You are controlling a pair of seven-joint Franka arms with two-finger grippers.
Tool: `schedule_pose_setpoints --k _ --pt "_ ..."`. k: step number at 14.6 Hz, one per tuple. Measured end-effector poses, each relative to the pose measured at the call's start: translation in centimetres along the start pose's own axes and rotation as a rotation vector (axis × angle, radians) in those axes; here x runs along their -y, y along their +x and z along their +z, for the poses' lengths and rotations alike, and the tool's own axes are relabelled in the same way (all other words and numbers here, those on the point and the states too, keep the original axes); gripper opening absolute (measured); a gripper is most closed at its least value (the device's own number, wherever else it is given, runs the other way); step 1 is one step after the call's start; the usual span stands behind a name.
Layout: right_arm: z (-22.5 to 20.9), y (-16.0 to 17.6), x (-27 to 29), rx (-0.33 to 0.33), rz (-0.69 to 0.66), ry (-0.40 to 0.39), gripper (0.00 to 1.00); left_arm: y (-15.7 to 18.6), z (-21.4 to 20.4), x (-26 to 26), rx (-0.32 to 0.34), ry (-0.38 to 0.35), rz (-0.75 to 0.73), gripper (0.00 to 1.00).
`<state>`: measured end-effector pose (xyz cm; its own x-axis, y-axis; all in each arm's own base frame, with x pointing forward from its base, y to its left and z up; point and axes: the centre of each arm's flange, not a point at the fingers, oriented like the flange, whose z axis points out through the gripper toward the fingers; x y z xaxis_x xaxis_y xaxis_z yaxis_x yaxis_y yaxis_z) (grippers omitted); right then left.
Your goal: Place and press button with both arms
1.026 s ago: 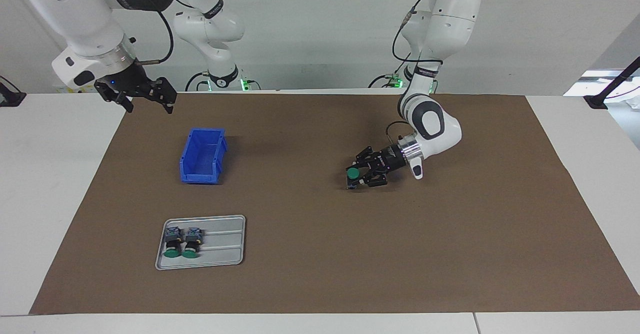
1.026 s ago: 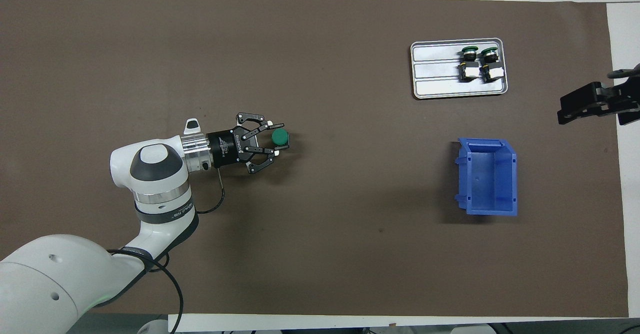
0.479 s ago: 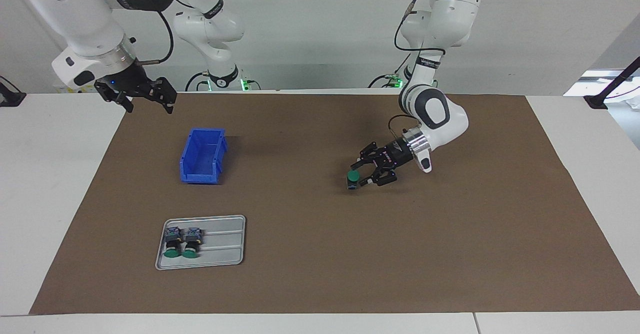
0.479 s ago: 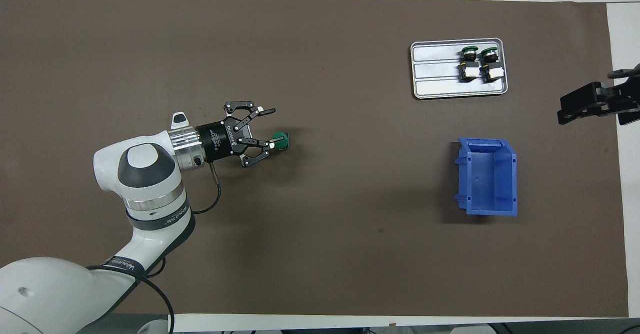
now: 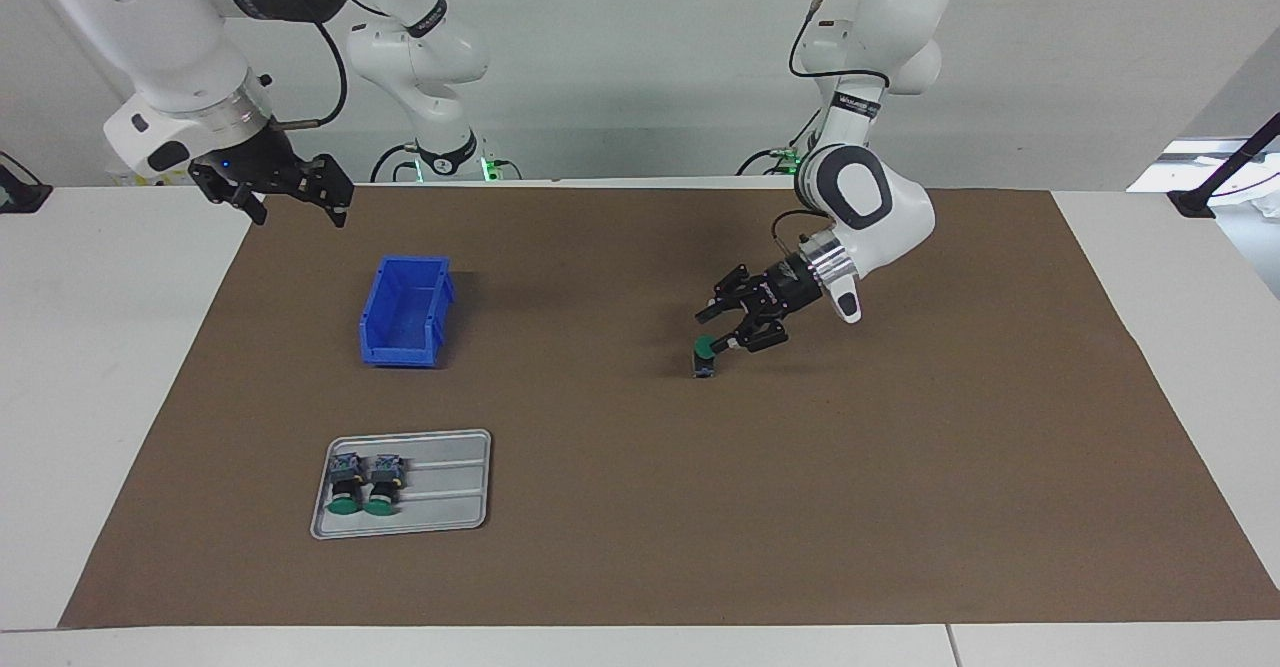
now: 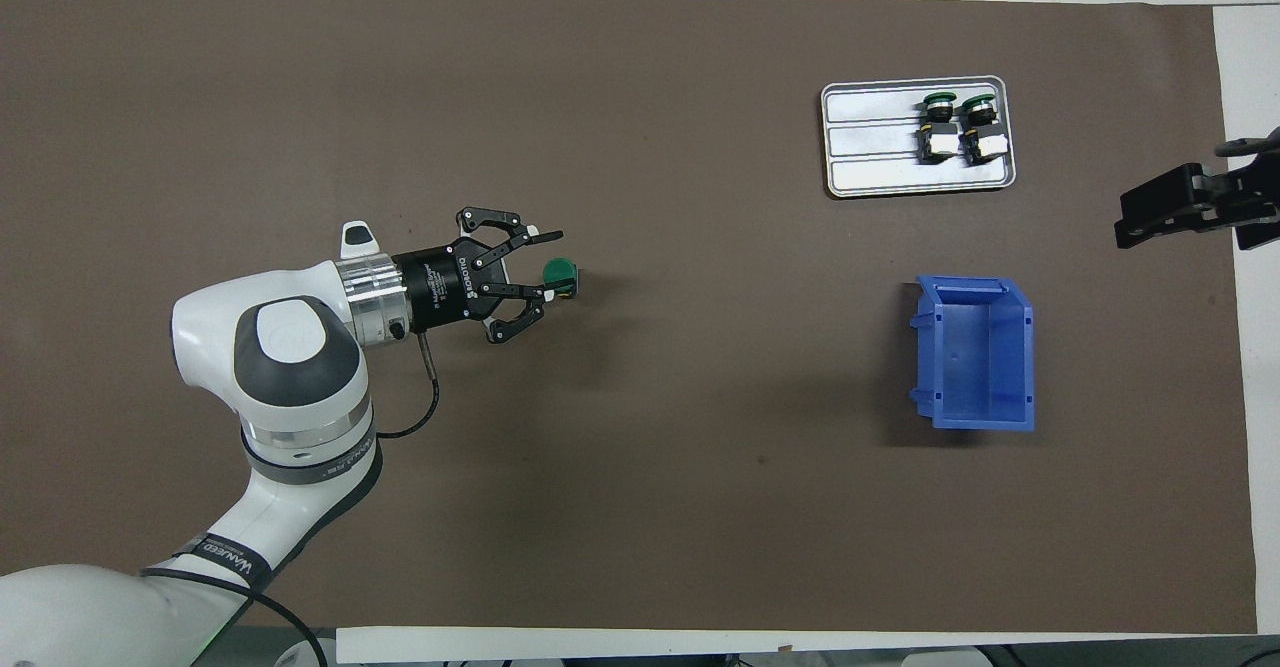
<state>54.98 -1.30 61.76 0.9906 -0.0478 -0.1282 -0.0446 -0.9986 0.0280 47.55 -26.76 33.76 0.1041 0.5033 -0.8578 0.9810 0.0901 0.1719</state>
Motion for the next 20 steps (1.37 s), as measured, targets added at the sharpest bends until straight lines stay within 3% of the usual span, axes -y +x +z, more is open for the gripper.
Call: schedule_pose_setpoints --k 2,7,11,16,20 --pt "0.0 0.0 0.0 0.000 0.000 0.000 1.00 -1.7 -0.6 -0.5 -0.069 0.062 0.058 0.23" --pt "0.0 0.0 0.0 0.000 0.000 0.000 1.00 -6.7 -0.3 -2.5 -0.349 0.206 0.259 0.15" --pt "0.0 0.0 0.0 0.000 0.000 0.000 1.00 -8.3 1.3 -2.9 -0.505 0.279 0.484 0.14" --pt "0.0 0.0 0.0 0.000 0.000 0.000 1.00 -7.9 2.4 -3.1 -0.582 0.350 0.676 0.08" --pt "0.0 0.0 0.0 0.000 0.000 0.000 1.00 -7.7 3.8 -3.0 -0.600 0.365 0.724 0.05"
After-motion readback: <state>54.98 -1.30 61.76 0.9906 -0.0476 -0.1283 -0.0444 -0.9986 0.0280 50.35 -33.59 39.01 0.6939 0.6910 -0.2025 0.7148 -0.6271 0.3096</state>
